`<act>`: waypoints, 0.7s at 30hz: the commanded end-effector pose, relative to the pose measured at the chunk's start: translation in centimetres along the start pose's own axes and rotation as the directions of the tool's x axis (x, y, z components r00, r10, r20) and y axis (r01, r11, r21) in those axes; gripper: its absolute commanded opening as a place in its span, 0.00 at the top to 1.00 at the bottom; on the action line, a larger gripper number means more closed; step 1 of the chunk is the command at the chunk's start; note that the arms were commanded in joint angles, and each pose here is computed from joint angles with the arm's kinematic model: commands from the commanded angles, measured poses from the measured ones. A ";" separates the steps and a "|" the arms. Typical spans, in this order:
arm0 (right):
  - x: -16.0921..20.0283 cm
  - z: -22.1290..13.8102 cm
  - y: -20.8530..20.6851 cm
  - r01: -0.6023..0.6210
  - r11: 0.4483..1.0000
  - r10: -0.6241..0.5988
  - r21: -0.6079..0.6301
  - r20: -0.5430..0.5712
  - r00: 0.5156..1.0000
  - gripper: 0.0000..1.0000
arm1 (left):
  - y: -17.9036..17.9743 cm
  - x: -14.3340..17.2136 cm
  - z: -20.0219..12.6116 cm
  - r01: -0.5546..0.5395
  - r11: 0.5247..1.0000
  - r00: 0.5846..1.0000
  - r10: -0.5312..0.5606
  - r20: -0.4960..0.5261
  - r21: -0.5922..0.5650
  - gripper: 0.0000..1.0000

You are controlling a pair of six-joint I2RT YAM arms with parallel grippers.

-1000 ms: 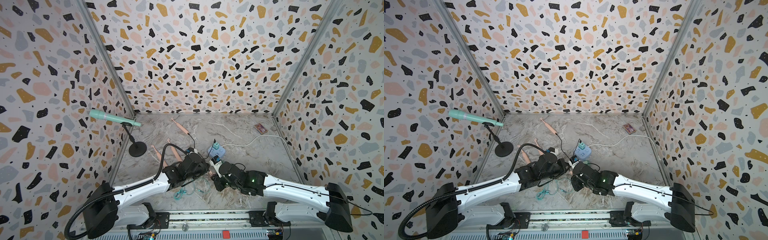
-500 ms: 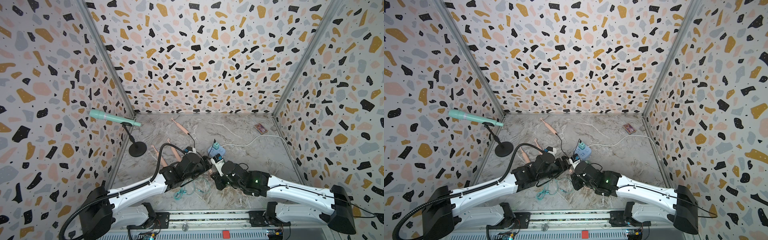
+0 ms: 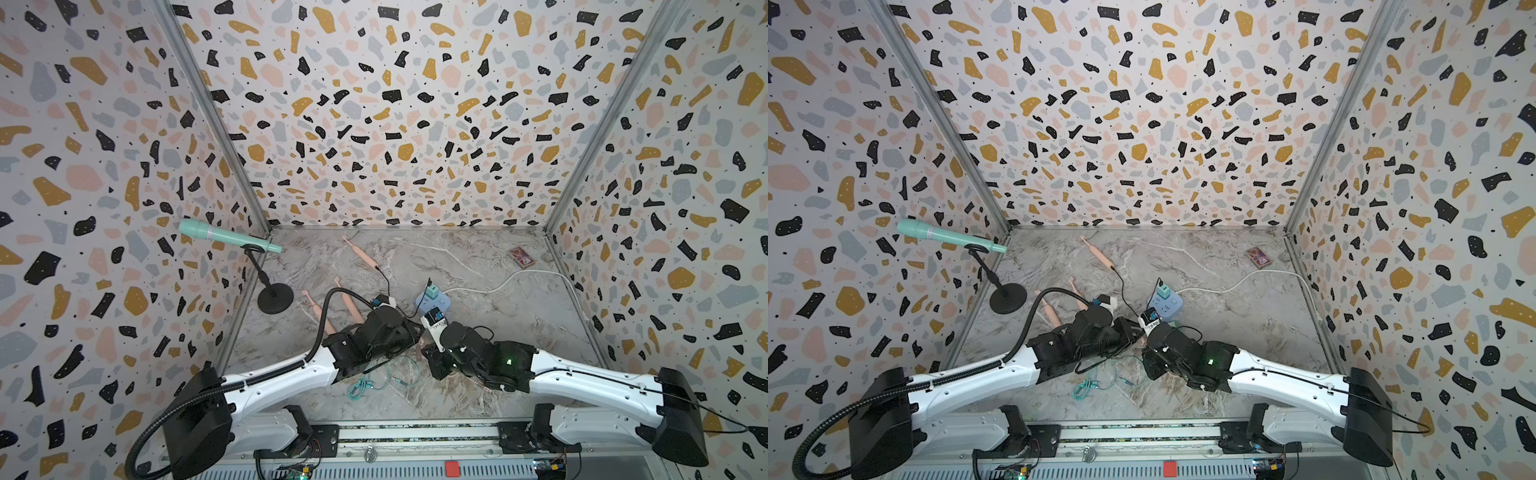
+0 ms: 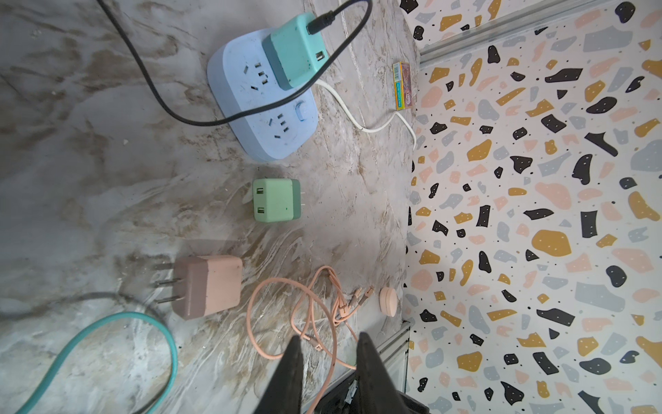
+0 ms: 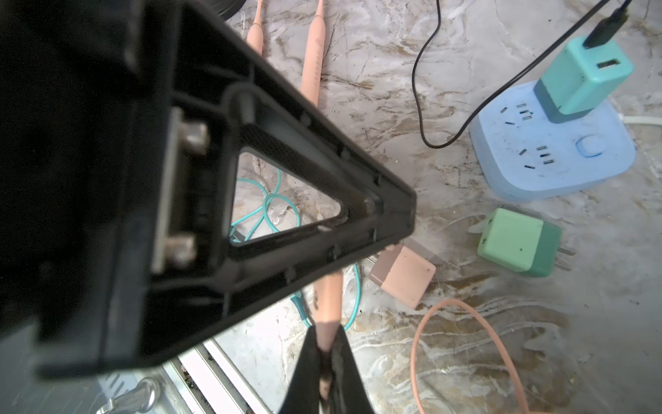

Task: Charge the electric toothbrush
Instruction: Pick up the charging cable from the center of the board.

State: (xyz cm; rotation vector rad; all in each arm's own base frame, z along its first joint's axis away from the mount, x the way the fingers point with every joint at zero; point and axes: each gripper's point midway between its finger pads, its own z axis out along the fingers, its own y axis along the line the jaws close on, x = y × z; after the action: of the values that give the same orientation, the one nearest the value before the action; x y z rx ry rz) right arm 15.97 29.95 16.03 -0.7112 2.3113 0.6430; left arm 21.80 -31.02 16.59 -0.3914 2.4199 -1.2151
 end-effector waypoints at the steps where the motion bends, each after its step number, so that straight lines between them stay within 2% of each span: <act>1: -1.4 -0.6 0.7 -0.009 1.000 0.010 -0.010 0.035 0.999 1.00 | -0.4 0.5 0.0 -0.024 0.999 1.000 0.025 -0.016 0.021 0.84; 6: -1.6 -0.8 0.5 -0.009 1.000 0.009 -0.001 0.039 0.999 1.00 | -0.3 1.0 0.4 -0.034 0.999 0.999 0.035 -0.036 0.015 0.92; 14: -1.9 -1.1 0.2 -0.014 1.000 0.013 0.015 0.054 0.998 1.00 | -0.4 1.4 0.7 -0.046 0.999 0.997 0.047 -0.054 0.007 0.86; 16: -1.9 -1.0 0.2 -0.014 1.000 0.013 0.015 0.052 0.999 1.00 | -0.5 1.4 0.7 -0.045 0.999 0.997 0.045 -0.056 0.007 0.90; 18: -1.8 -0.9 0.3 -0.011 1.000 0.011 0.016 0.047 0.999 1.00 | -0.5 1.4 0.7 -0.042 0.999 0.998 0.043 -0.053 0.009 0.98; 21: -1.8 -0.9 0.5 -0.003 1.000 0.003 0.007 0.042 0.999 1.00 | -0.5 1.3 0.5 -0.038 0.999 0.998 0.038 -0.046 0.006 1.00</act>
State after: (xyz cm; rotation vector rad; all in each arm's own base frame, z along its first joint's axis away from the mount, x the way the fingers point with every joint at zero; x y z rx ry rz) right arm 15.86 29.44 15.35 -0.7146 2.3377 0.6048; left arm 21.43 -31.64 15.84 -0.3537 2.4460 -1.2068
